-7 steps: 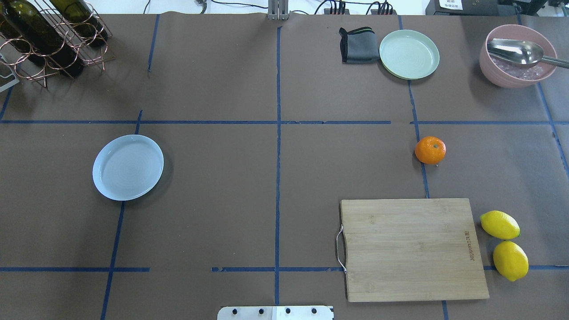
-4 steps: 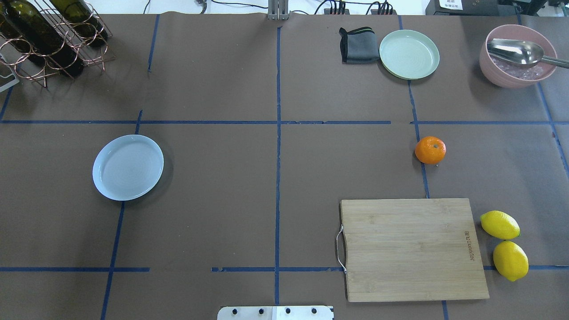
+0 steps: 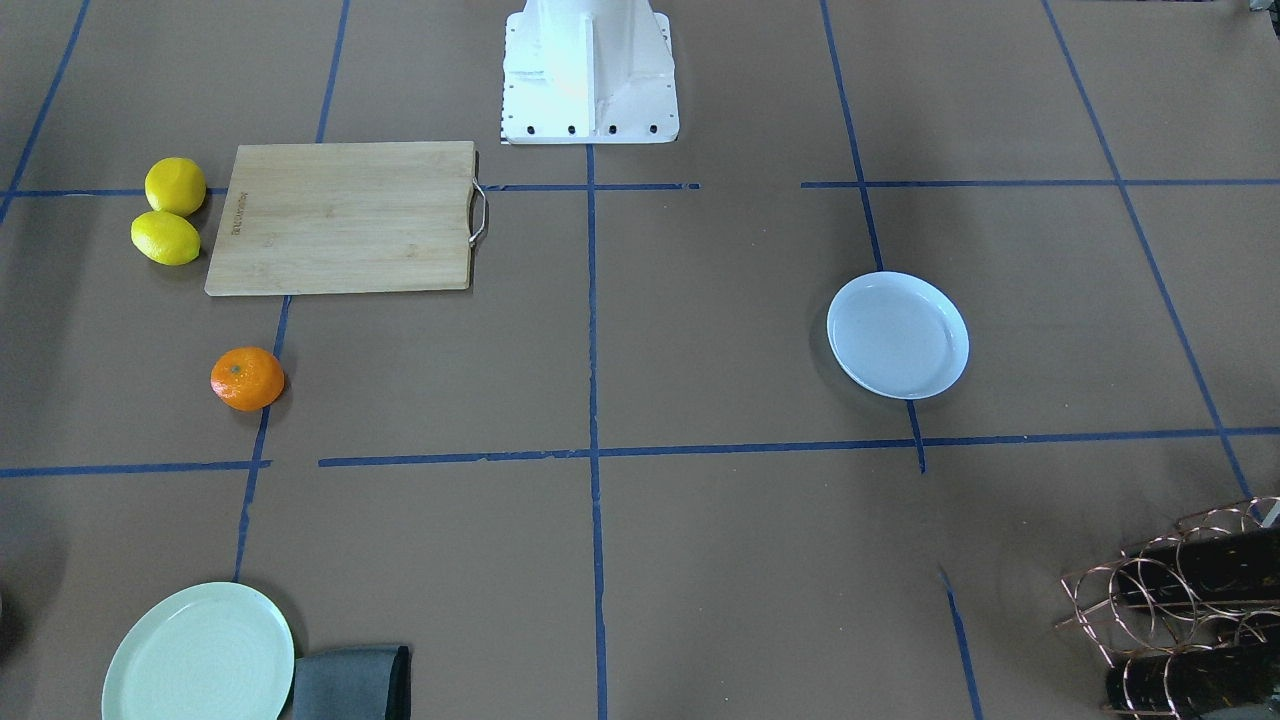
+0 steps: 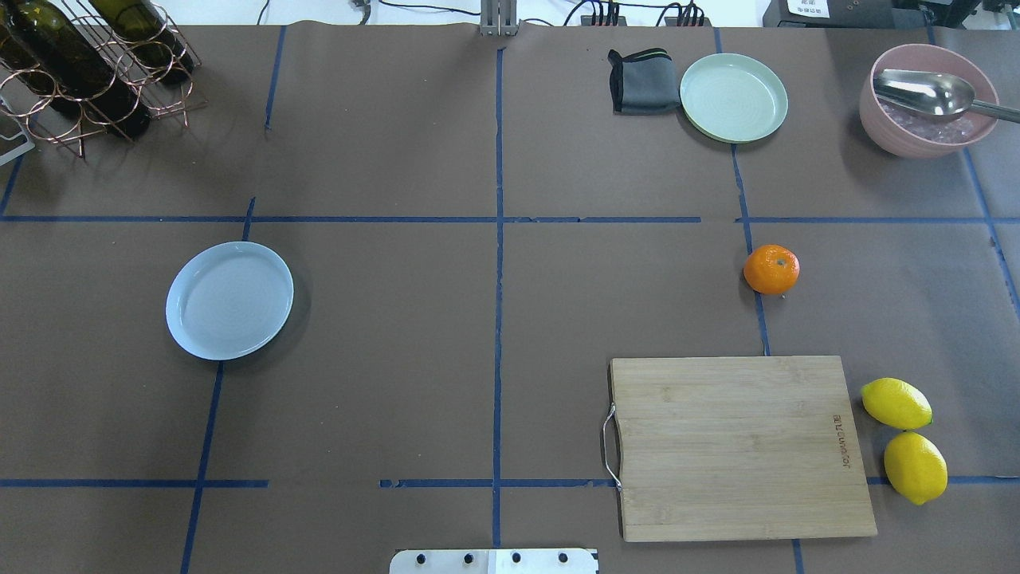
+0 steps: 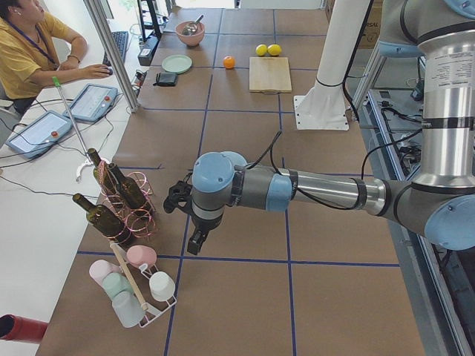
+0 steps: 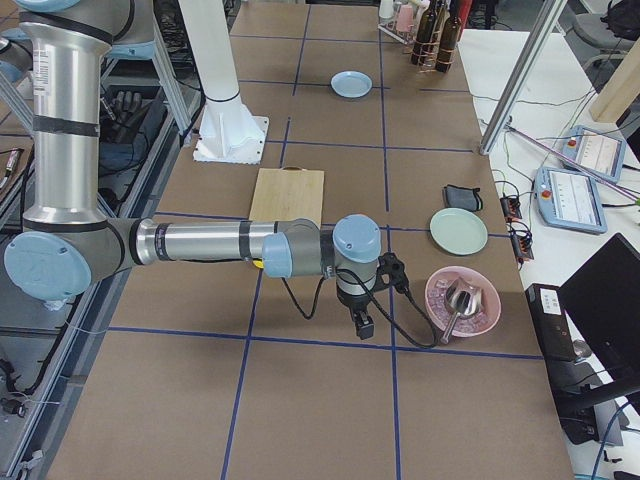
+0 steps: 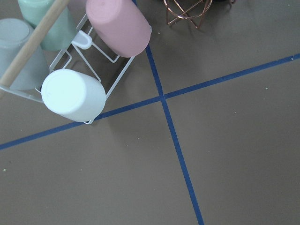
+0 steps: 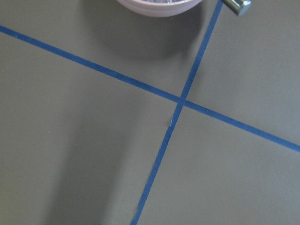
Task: Pick orange to plate
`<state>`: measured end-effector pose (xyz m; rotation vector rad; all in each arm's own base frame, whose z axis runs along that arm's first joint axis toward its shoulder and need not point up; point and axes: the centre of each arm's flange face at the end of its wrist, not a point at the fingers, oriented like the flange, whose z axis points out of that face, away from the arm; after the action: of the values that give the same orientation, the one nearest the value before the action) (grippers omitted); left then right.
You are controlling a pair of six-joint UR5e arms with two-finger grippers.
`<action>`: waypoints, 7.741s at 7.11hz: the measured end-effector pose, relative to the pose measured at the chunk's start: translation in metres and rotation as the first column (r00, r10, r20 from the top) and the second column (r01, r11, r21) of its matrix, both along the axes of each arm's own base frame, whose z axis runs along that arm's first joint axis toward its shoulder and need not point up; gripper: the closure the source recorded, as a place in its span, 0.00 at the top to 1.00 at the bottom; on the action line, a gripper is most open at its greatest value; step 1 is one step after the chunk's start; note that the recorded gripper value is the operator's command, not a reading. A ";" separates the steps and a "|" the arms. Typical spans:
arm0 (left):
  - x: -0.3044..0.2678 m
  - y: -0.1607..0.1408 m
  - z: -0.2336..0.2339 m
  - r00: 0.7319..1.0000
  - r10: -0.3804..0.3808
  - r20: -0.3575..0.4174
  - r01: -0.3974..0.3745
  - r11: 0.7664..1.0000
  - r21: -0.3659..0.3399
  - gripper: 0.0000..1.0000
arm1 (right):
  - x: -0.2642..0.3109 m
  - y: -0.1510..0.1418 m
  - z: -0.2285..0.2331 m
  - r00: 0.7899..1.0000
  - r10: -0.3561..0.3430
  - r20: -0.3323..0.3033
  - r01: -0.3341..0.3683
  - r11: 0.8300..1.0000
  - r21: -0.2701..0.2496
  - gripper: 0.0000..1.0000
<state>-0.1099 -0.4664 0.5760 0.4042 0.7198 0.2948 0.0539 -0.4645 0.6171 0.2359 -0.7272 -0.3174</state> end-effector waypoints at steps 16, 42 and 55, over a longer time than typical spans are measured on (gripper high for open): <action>0.405 0.053 -0.009 0.867 -0.378 -0.323 0.364 0.925 -0.107 0.51 | -0.049 -0.017 -0.044 0.994 0.025 0.108 -0.031 0.998 0.049 1.00; 0.668 0.018 -0.293 0.767 -0.418 -0.487 0.349 0.909 -0.229 1.00 | -0.049 -0.016 -0.044 0.994 0.028 0.108 -0.033 0.998 0.045 1.00; 0.052 -0.003 0.053 0.996 0.071 0.047 -0.060 0.978 -0.202 1.00 | -0.049 -0.020 -0.055 0.993 0.028 0.112 -0.035 0.997 0.064 1.00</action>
<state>-0.0580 -0.4695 0.6291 0.1806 0.7038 0.2912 0.0044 -0.4842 0.5625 0.3290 -0.8230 -0.3003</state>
